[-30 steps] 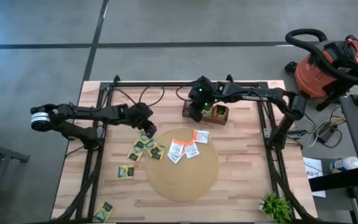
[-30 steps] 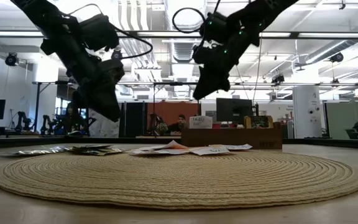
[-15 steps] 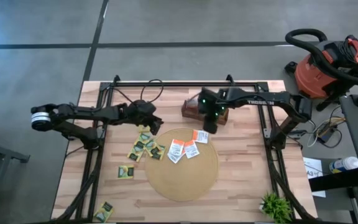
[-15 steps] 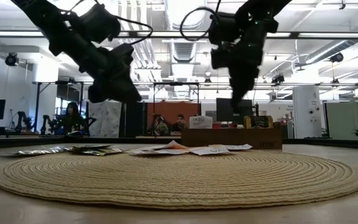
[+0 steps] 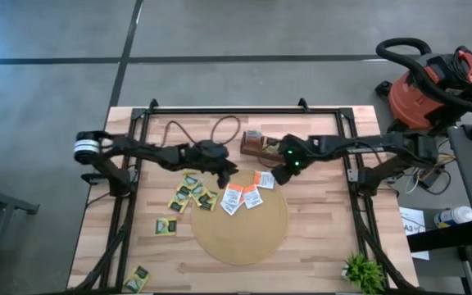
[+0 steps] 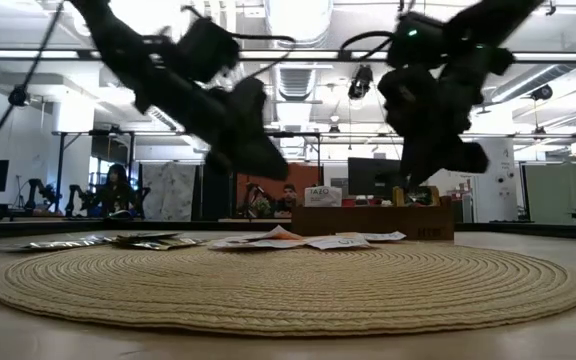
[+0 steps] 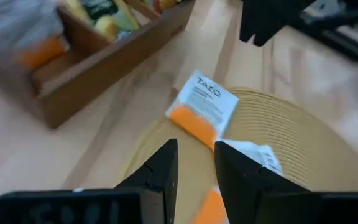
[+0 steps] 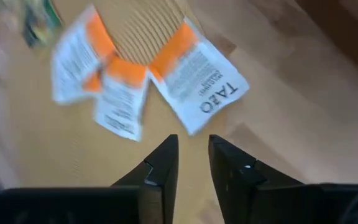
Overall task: Pick & Place Tea
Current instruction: Put the orange tea bag into the left section of the wooden organizer
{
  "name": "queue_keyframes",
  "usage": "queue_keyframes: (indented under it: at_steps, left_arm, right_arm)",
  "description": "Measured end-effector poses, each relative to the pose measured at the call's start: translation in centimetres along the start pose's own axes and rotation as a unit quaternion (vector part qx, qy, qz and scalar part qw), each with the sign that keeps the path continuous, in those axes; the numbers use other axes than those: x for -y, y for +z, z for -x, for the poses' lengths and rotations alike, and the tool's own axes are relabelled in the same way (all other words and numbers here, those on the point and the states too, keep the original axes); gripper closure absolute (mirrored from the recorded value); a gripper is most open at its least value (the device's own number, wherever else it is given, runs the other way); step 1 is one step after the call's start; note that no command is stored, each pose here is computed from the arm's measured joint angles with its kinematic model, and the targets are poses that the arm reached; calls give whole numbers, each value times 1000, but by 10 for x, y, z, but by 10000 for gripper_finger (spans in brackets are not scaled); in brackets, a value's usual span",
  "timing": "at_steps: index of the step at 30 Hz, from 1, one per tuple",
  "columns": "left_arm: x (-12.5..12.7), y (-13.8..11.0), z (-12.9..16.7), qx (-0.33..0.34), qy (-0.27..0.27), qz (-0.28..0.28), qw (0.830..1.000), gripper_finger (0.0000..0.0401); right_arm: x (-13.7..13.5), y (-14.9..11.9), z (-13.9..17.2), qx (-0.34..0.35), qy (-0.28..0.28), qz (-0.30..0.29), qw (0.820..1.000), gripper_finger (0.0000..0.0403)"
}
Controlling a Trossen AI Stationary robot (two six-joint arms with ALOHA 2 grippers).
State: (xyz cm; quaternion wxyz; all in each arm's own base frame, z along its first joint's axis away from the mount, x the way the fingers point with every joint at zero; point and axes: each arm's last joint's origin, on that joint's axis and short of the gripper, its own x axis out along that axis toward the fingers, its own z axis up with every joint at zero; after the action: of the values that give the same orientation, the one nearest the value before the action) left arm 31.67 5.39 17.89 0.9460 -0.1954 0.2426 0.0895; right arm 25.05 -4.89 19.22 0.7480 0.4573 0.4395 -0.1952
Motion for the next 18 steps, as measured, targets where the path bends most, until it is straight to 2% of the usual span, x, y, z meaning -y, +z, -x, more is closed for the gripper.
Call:
queue_keyframes:
  at_steps: [5,8,13,18]
  left_arm:
    - [4,17,-38,-4,-19,-69,997,302]
    - [6,23,-60,-31,-46,-106,993,302]
    - [5,26,-87,-109,-52,-130,984,302]
    - [5,28,-102,-143,-50,-162,975,302]
  right_arm:
    - [19,-19,0,36,47,-113,992,287]
    - [26,-29,-7,46,71,-154,984,266]
    - [28,-39,-20,85,75,-190,975,238]
    - [31,-41,-30,95,55,-190,976,226]
